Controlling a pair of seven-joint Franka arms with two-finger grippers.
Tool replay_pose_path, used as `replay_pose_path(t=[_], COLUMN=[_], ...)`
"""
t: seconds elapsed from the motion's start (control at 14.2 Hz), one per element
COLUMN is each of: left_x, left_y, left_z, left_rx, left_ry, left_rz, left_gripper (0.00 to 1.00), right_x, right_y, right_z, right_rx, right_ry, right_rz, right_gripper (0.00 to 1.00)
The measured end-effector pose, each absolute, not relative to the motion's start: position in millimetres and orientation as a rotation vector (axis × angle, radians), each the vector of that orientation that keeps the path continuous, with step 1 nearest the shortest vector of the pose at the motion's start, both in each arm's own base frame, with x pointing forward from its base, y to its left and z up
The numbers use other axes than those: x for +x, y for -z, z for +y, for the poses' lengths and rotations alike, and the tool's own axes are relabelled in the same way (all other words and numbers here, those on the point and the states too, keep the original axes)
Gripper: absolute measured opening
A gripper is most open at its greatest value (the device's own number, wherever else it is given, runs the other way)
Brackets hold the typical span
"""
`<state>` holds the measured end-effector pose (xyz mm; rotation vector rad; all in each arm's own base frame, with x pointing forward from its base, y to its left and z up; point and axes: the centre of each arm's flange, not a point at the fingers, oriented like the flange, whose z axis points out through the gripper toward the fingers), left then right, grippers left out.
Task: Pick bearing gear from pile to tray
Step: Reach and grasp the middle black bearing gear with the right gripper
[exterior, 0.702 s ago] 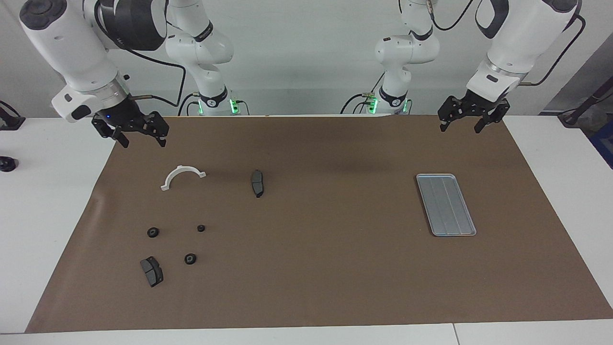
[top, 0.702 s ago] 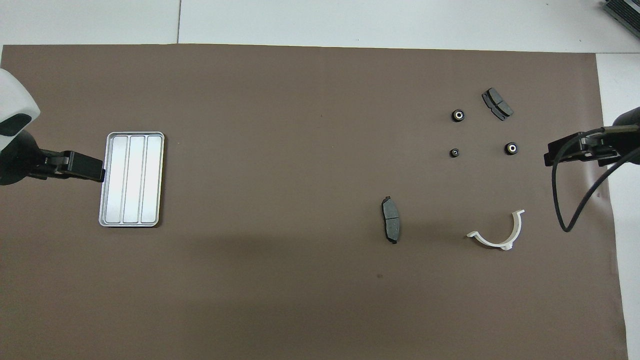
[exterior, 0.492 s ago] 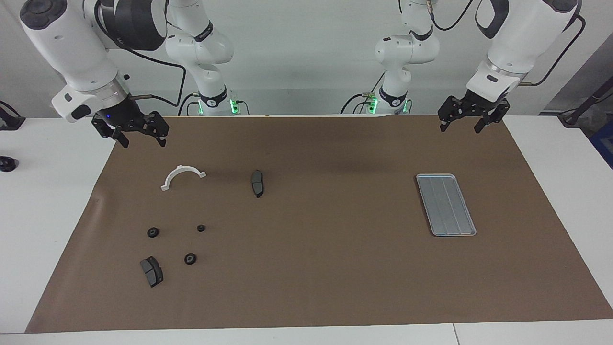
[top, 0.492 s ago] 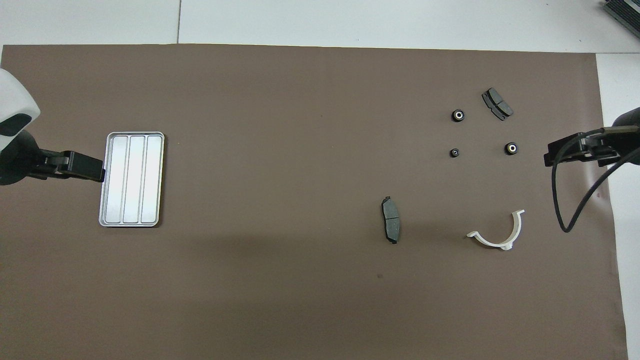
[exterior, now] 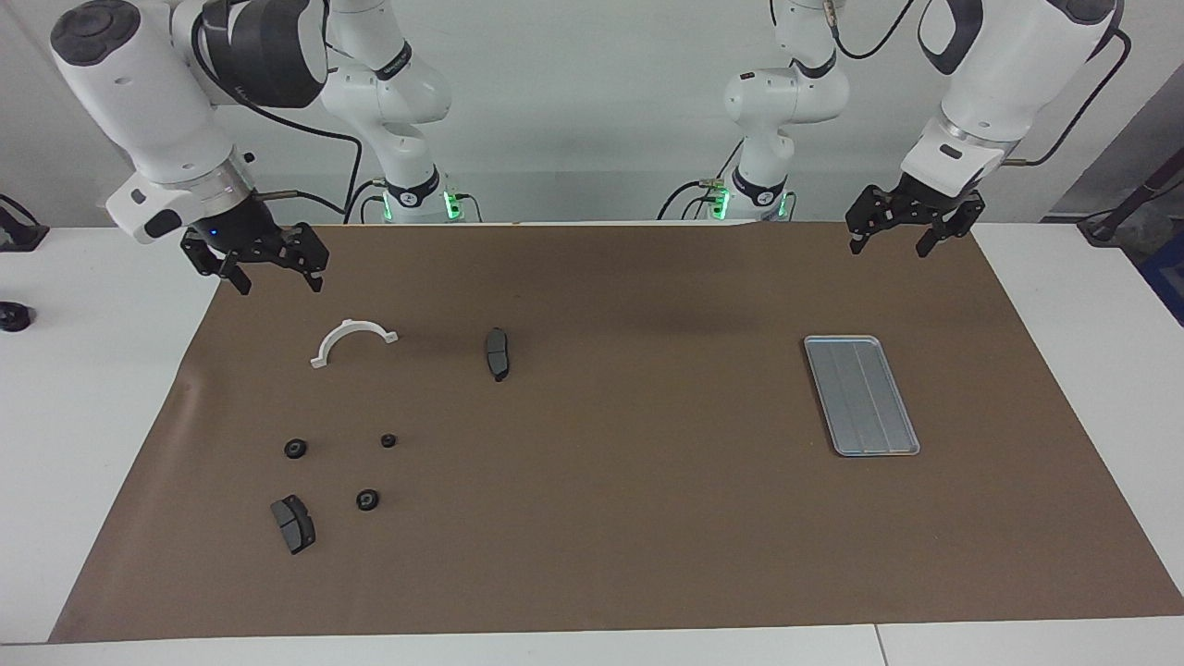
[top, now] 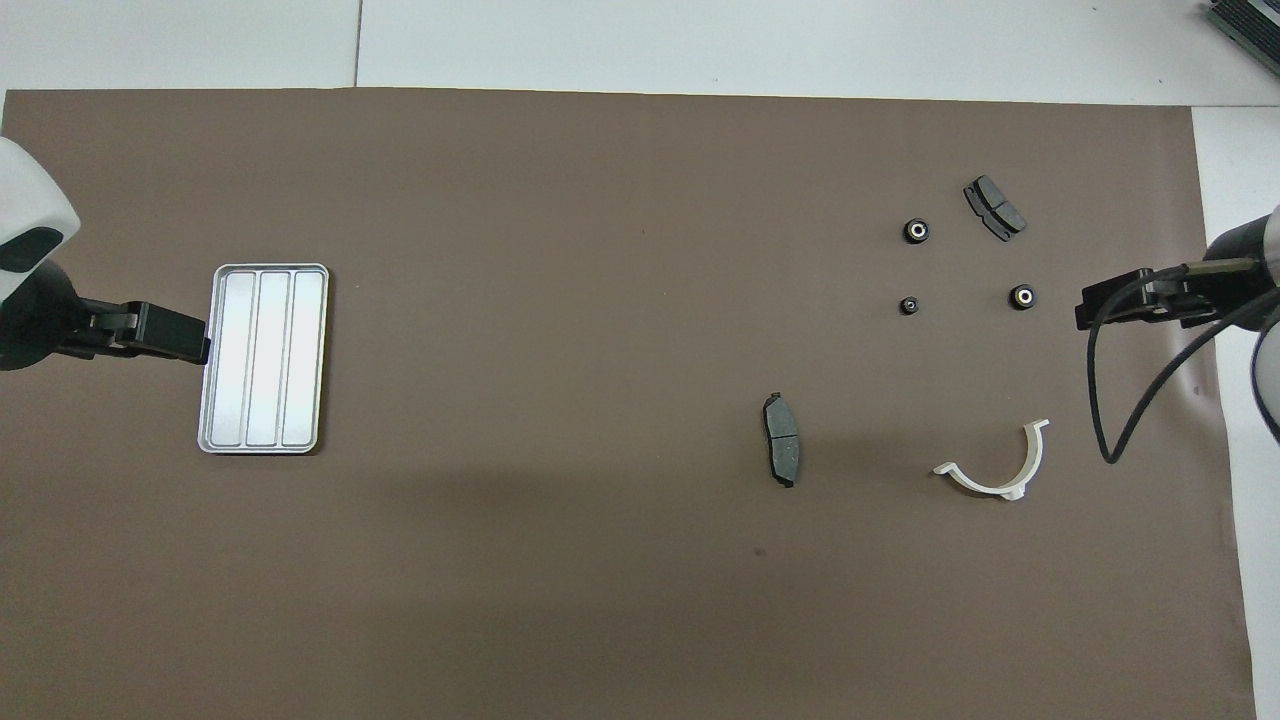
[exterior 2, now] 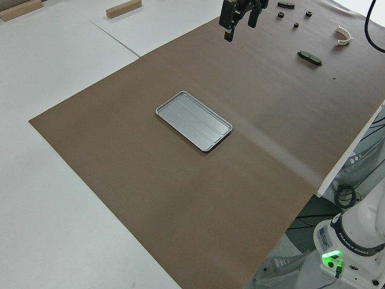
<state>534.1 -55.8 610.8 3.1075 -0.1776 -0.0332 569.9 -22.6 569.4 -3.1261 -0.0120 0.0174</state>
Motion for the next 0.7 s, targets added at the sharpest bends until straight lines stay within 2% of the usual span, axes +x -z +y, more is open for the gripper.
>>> replay_pose_path(t=[0.35, 0.7], left_x=[534, 534], left_y=[-611, -611], left_z=[-56, -56], left_rx=[3.108, 3.108], left_ry=[0.033, 0.033], left_rz=[-0.178, -0.178], left_gripper=[1.0, 1.0], right_x=[590, 629], right_y=[-520, -440], right_z=[-2, 17], right_rx=[-3.126, -3.119], right_ry=[0.059, 0.086], right_rz=[-0.09, -0.238], right_gripper=[1.0, 1.0])
